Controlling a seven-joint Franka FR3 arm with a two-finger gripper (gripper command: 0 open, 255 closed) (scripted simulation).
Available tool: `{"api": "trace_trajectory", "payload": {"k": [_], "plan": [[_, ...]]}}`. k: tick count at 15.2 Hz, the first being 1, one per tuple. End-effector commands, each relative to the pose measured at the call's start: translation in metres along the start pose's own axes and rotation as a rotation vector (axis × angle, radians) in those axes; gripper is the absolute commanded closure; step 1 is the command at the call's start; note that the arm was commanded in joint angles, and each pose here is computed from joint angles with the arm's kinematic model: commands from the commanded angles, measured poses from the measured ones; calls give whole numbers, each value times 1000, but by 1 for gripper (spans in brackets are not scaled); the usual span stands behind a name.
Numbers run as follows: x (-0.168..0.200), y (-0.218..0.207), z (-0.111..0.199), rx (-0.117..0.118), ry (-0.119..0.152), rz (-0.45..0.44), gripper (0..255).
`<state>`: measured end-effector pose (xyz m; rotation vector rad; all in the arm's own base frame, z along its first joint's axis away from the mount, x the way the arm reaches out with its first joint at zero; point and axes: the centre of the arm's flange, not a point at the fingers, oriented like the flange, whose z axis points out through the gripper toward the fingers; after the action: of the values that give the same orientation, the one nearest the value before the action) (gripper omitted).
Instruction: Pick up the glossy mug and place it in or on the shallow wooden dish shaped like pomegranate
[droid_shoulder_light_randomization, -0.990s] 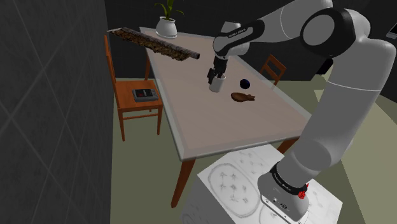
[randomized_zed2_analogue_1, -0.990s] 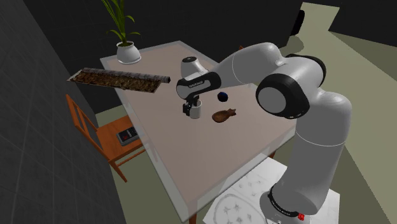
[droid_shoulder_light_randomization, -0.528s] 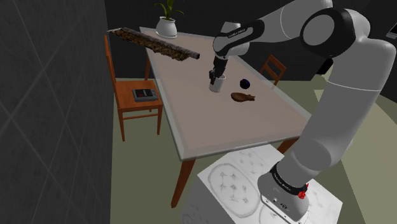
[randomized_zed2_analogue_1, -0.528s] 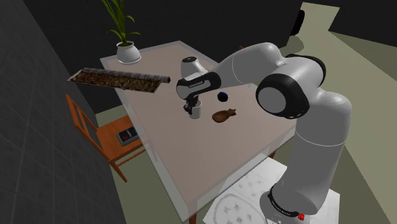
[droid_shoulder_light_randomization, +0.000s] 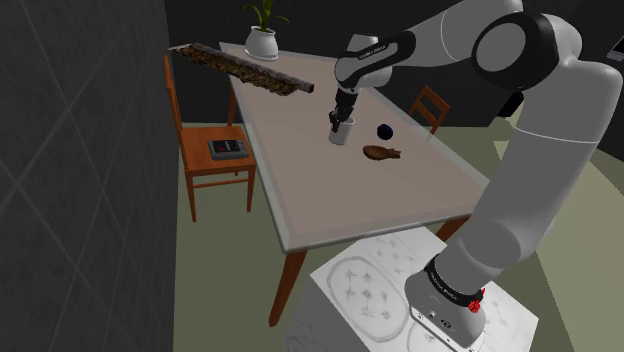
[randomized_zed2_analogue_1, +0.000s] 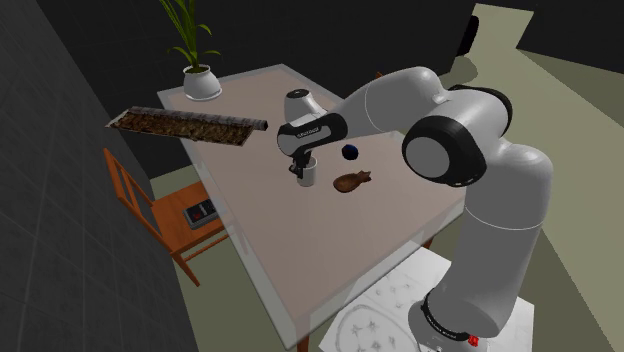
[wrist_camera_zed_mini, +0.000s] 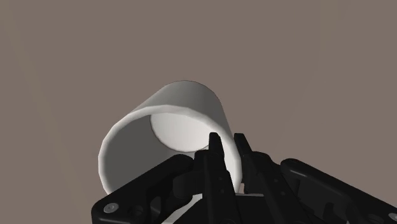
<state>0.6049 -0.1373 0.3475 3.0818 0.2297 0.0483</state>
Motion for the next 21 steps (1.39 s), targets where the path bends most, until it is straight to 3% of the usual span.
{"api": "trace_trajectory", "payload": {"k": [1,20,21], "plan": [[0,0,-5,0,0,0,255],[3,5,-101,0,0,0,255],[-9,11,-103,0,0,0,255]]}}
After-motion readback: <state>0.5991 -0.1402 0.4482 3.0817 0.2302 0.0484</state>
